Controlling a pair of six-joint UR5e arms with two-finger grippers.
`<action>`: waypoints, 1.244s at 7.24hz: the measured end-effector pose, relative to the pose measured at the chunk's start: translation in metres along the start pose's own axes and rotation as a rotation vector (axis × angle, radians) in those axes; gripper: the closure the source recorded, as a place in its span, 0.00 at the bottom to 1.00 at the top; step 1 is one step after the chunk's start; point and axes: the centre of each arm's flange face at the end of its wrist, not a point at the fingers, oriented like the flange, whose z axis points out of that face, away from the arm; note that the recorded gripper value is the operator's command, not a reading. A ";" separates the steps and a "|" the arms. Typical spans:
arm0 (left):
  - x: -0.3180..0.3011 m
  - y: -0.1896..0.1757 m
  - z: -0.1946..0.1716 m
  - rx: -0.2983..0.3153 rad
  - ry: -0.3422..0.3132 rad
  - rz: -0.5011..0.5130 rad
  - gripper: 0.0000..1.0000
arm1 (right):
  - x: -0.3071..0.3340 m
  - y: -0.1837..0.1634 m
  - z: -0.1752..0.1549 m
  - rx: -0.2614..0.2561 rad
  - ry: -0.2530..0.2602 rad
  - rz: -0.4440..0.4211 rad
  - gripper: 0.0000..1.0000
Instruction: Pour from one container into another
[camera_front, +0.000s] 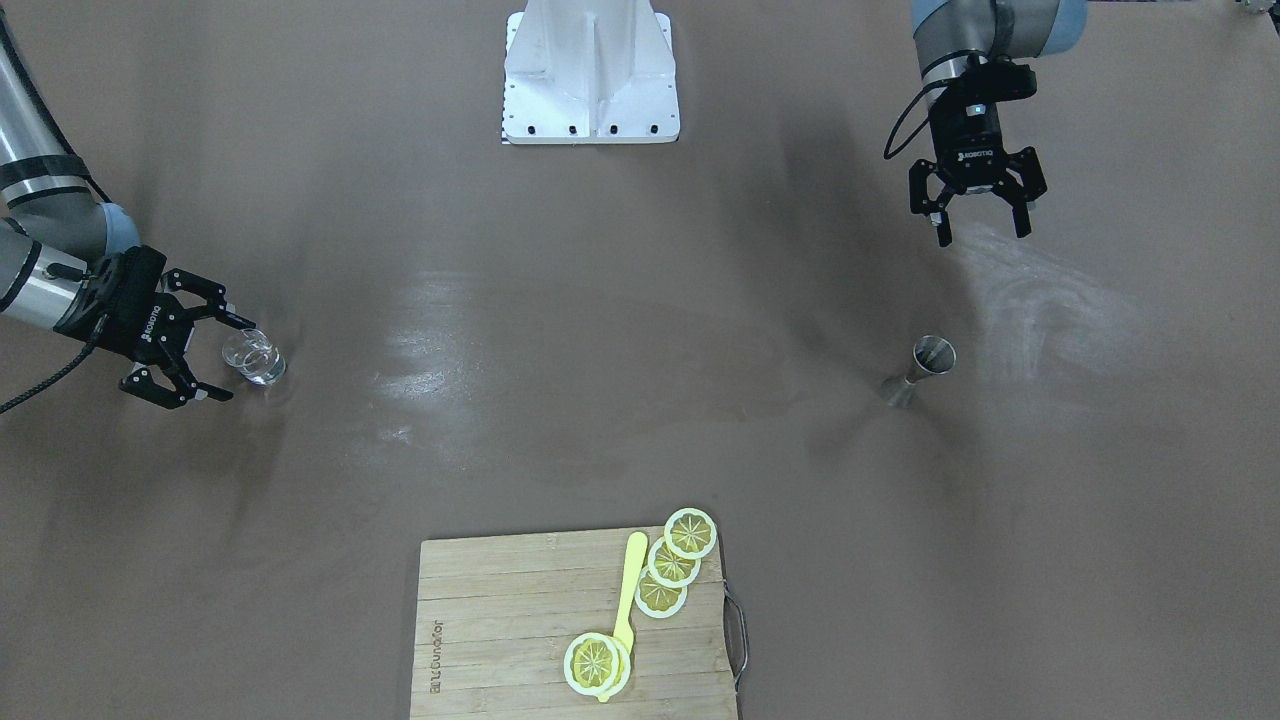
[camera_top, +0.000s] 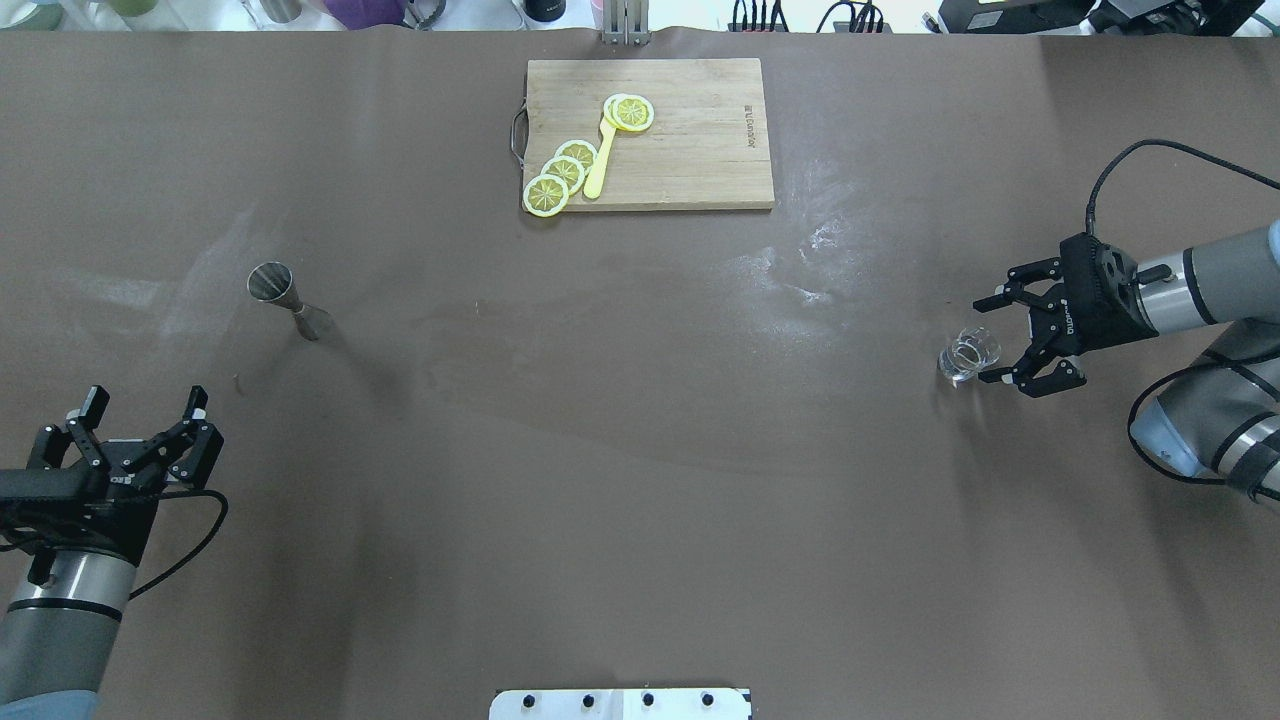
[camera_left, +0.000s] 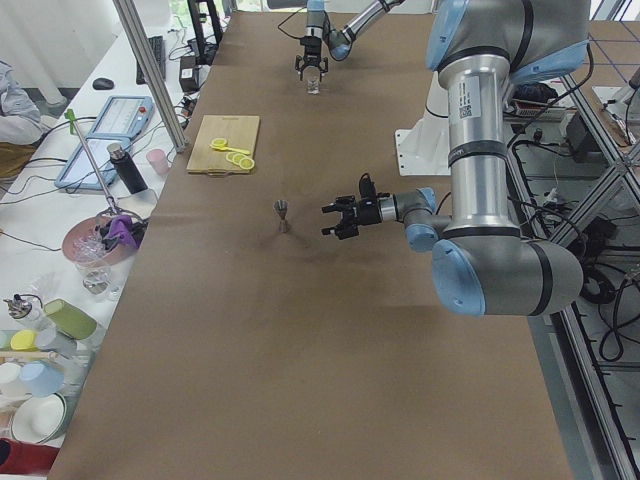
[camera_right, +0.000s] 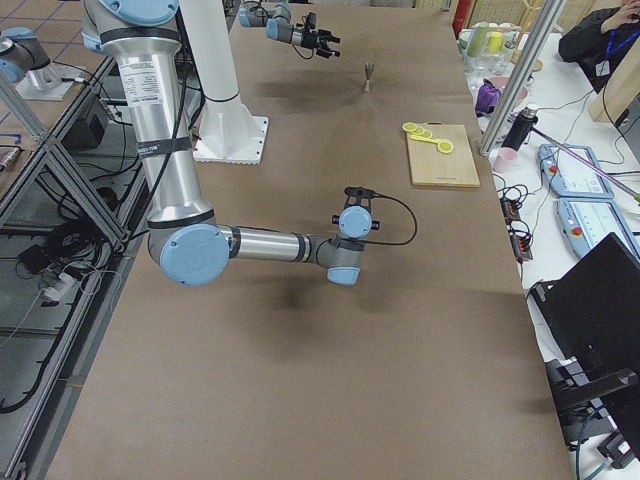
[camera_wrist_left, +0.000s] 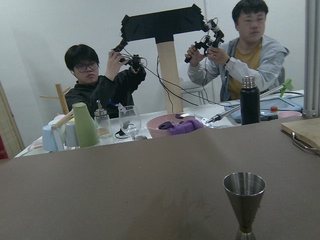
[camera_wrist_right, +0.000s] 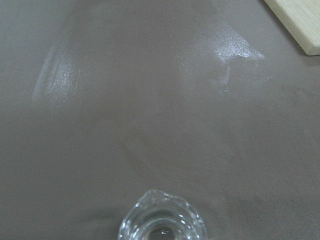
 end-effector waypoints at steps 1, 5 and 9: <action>0.009 0.021 0.007 0.029 -0.028 -0.016 0.02 | 0.000 -0.001 0.001 0.001 -0.002 -0.001 0.05; 0.060 0.059 0.066 0.103 -0.123 -0.069 0.04 | 0.004 -0.007 0.009 0.004 -0.004 -0.007 0.06; 0.128 0.063 0.150 0.162 -0.223 -0.109 0.36 | -0.005 -0.002 0.018 -0.004 -0.025 -0.004 0.16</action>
